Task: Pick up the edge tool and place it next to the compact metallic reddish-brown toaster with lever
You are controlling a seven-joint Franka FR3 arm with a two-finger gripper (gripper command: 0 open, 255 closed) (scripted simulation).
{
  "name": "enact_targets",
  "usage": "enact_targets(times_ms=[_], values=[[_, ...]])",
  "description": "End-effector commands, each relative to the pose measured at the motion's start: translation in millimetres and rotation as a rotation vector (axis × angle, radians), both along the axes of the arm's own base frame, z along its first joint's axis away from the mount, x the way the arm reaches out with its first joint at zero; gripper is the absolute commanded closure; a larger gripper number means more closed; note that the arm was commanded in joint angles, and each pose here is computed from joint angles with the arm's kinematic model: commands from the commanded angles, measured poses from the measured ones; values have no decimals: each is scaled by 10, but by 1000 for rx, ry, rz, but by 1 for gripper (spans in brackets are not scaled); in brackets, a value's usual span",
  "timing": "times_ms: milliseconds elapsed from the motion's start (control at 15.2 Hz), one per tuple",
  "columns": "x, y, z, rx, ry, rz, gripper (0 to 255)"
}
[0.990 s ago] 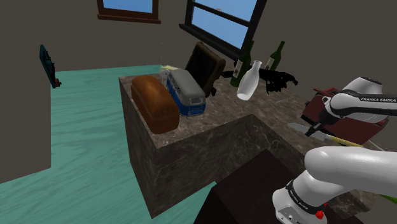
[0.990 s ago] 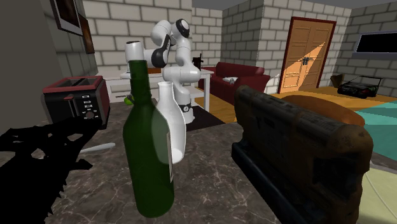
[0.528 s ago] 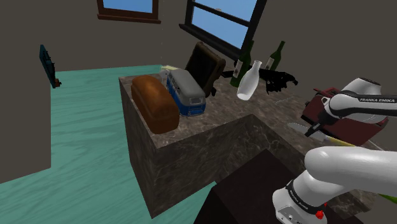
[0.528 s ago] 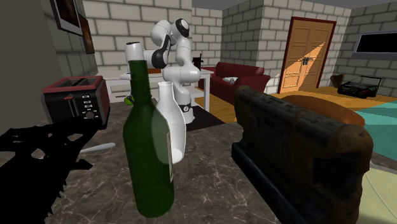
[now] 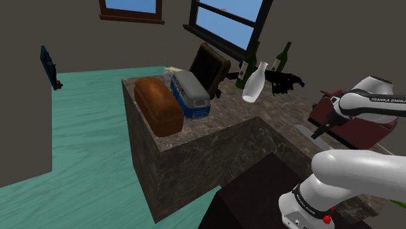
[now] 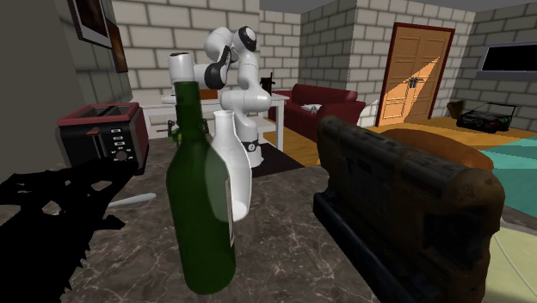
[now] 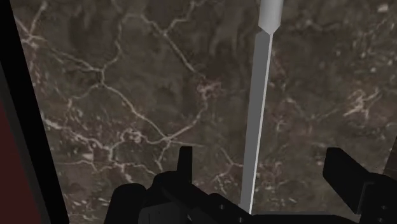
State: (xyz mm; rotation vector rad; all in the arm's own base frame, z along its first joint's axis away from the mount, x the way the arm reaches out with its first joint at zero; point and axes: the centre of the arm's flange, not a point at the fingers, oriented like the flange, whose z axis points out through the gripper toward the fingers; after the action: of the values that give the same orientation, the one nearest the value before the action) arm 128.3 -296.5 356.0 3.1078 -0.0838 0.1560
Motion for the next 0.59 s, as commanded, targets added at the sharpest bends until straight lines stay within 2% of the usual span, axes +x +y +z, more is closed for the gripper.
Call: enact_targets(times_ms=[0, 66, 528], values=[[-45, 17, 254, 1, 1, 0, 0], [-55, 20, 358, 1, 1, 0, 0], [-55, 20, 358, 1, 1, 0, 0]])
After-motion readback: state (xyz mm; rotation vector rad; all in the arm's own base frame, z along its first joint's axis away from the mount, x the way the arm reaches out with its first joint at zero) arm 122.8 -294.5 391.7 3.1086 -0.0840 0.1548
